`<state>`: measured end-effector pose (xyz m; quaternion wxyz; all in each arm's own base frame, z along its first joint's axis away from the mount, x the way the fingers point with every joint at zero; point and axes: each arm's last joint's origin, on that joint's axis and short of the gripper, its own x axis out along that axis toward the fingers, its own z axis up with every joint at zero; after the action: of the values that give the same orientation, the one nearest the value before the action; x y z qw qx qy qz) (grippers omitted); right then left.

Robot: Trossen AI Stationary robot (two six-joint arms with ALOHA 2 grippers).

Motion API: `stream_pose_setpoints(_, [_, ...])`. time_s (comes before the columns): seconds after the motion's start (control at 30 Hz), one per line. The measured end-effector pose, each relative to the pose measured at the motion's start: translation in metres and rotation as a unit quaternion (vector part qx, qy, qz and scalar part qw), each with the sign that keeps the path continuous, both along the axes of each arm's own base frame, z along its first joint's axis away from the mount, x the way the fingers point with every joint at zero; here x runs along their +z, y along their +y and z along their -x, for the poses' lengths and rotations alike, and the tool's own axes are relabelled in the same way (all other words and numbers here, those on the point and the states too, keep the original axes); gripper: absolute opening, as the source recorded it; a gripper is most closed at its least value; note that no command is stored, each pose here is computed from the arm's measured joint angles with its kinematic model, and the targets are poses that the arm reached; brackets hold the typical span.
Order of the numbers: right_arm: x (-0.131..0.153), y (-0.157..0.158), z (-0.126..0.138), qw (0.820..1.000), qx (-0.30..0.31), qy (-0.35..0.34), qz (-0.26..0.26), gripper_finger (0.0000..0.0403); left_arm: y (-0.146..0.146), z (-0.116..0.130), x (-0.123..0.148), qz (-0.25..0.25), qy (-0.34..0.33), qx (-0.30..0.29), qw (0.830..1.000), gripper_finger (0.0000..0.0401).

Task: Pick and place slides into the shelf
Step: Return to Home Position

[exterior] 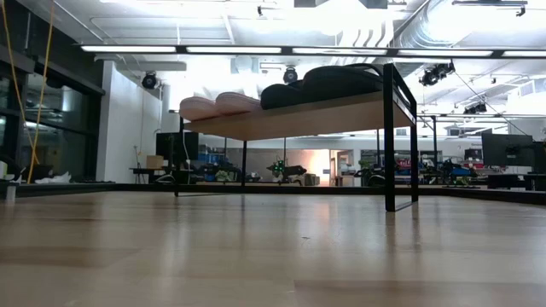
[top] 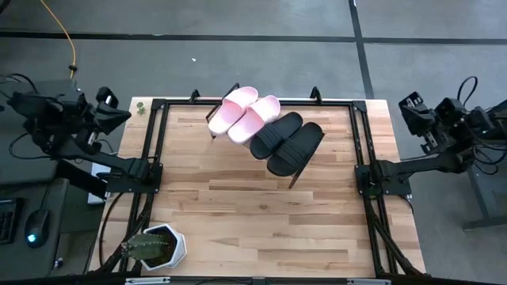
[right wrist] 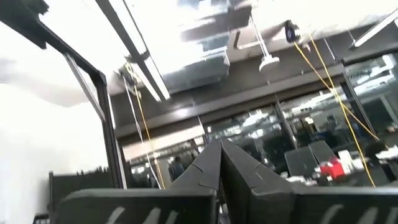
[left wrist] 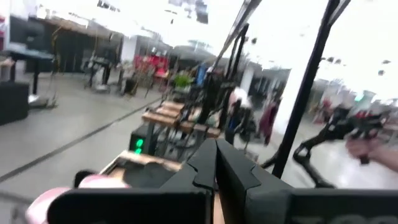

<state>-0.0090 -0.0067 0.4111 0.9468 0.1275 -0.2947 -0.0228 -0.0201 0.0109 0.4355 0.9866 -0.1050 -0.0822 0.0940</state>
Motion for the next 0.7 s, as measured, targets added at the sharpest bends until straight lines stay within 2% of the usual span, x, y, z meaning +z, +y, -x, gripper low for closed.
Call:
stream_pose_setpoints(0.5, [-0.086, 0.003, -0.033, 0.992, 0.024, -0.120, -0.037, 0.0000, -0.004, -0.024, -0.058, -0.006, -0.049, -0.017, 0.999, 0.0000])
stream_pose_setpoints(0.7, [-0.107, 0.005, -0.048, 0.990, 0.046, -0.124, -0.051, 0.0000, -0.004, -0.028, -0.087, 0.017, -0.075, -0.025, 0.997, 0.0000])
